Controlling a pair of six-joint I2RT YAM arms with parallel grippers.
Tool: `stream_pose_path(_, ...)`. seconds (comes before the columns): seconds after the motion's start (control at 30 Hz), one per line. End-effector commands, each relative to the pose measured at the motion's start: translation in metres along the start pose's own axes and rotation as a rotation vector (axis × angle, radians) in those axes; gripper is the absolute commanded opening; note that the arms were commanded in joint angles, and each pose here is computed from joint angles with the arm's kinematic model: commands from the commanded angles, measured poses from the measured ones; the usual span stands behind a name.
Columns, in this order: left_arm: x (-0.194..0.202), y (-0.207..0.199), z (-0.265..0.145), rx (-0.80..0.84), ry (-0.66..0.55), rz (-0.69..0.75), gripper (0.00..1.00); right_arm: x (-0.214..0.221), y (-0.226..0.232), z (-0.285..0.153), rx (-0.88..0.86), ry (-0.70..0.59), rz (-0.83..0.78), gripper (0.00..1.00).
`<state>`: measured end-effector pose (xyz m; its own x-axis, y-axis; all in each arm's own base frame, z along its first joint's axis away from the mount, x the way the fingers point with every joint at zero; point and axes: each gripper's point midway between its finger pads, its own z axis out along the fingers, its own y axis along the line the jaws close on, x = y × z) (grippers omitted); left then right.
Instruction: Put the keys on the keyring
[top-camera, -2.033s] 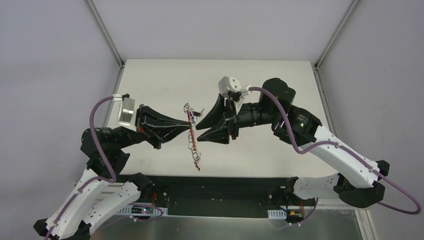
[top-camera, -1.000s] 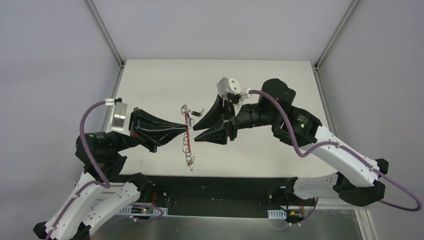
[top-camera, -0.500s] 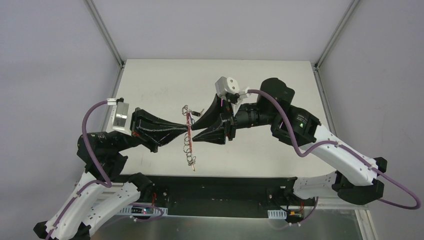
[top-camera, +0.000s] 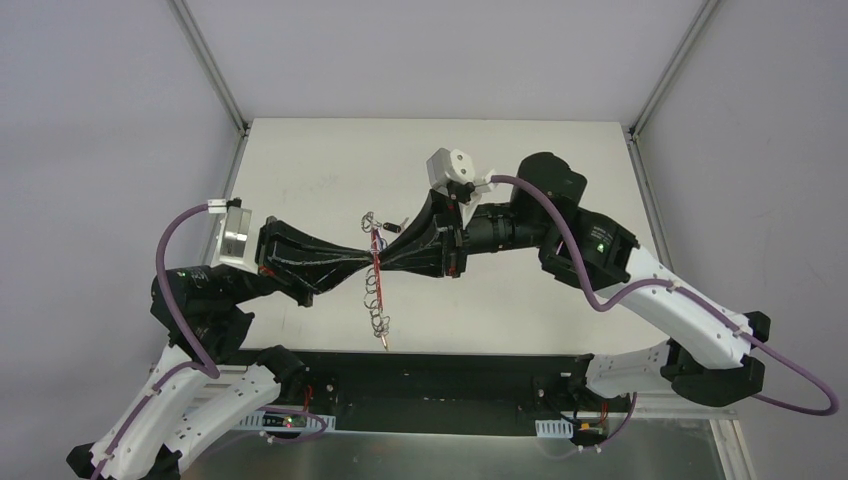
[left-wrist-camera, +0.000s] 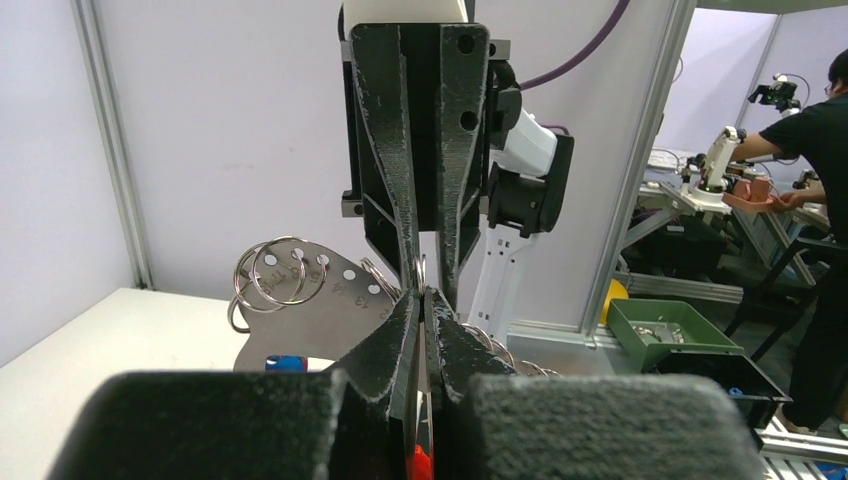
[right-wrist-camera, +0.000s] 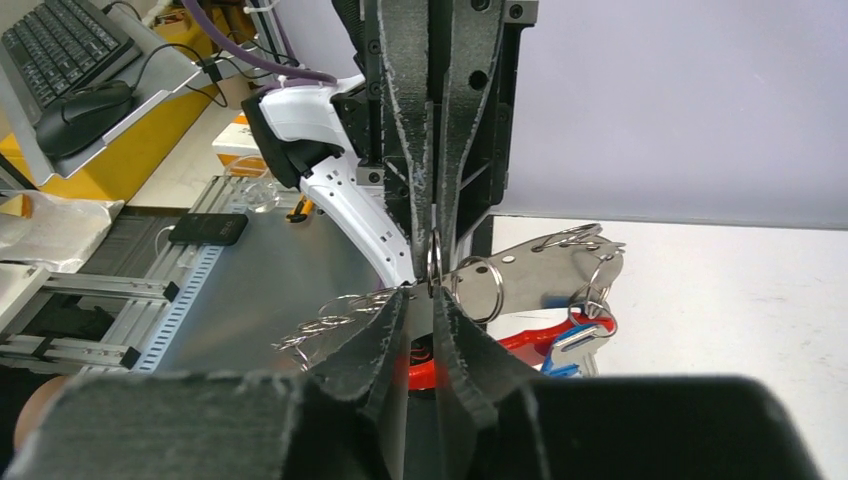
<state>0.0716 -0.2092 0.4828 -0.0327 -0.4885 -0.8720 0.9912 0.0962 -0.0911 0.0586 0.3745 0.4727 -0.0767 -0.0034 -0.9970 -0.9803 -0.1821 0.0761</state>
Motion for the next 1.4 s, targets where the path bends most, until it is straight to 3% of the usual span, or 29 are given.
stream_pose_path(0.0, -0.010, -0.010, 0.000, 0.039, -0.038, 0.025, 0.00, -0.026, 0.006, 0.001, -0.009, -0.059, -0.045, 0.12)
stream_pose_path(0.1, -0.008, -0.009, 0.000, 0.037, -0.034, 0.025, 0.00, -0.026, 0.006, 0.002, -0.009, -0.060, -0.038, 0.00)
stream_pose_path(0.67, 0.006, 0.004, -0.003, -0.022, 0.015, 0.006, 0.00, -0.026, 0.007, -0.007, 0.039, -0.063, 0.002, 0.00)
stream_pose_path(0.93, 0.016, 0.006, -0.014, -0.076, 0.084, 0.006, 0.19, -0.013, 0.004, -0.015, 0.081, -0.041, 0.013, 0.00)
stream_pose_path(1.37, 0.007, -0.002, -0.023, -0.110, 0.146, 0.068, 0.34, 0.026, 0.003, -0.022, 0.103, 0.070, 0.068, 0.00)
